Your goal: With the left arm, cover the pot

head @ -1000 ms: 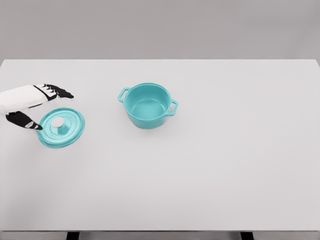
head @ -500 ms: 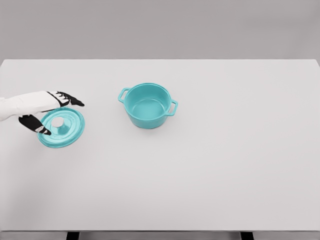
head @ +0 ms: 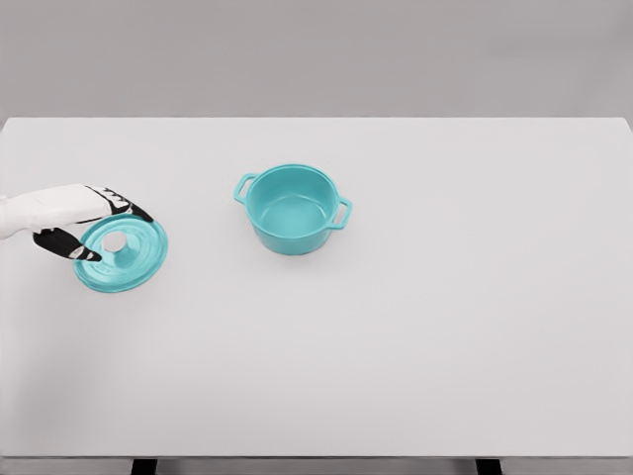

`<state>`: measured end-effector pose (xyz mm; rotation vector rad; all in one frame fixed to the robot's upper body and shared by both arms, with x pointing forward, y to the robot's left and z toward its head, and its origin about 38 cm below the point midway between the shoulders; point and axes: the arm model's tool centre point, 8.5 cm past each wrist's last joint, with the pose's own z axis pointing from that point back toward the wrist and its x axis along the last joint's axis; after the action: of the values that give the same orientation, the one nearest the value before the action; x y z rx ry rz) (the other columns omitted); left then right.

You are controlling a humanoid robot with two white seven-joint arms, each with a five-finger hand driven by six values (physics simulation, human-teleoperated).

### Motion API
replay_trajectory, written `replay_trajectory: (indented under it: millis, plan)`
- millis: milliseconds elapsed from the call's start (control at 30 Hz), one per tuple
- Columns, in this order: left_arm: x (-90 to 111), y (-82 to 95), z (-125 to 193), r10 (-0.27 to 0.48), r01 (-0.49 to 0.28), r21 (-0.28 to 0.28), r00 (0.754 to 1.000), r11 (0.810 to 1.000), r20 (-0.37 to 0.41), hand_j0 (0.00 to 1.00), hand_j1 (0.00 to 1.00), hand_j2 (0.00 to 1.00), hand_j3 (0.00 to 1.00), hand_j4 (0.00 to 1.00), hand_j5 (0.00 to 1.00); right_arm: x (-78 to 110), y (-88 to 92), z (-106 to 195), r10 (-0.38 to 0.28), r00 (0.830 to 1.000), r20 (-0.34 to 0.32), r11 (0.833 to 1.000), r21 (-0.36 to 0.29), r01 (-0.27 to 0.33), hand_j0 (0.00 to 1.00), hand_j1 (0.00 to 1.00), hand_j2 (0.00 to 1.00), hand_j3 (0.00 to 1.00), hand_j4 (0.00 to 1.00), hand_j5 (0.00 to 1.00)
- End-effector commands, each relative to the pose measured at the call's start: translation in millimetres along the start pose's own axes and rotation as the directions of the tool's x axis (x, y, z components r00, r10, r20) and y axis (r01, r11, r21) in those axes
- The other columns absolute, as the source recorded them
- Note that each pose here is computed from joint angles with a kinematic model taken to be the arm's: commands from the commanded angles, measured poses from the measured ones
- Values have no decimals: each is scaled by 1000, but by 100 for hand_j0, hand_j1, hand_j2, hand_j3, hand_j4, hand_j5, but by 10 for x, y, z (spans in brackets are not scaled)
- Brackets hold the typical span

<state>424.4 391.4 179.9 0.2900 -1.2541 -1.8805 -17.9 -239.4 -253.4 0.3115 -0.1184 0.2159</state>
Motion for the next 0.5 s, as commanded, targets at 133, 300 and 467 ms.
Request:
replay_trajectory:
  millis: [133, 300, 467]
  plan:
    - [-6, 8, 5, 5, -5, 7, 1000, 1000, -2, 83, 83, 83, 83, 83, 83, 0, 0, 0, 1, 1000, 0, 1000, 0, -1, 100, 100, 100, 100, 100, 100]
    - [3, -9, -51, -2, 2, 0, 1000, 1000, 1, 83, 83, 83, 83, 83, 83, 0, 0, 0, 1, 1000, 0, 1000, 0, -1, 100, 100, 100, 100, 100, 100]
    - [-88, -141, -51, 14, -15, -29, 1000, 999, -27, 83, 83, 83, 83, 83, 83, 0, 0, 0, 1, 1000, 0, 1000, 0, -1, 100, 100, 100, 100, 100, 100]
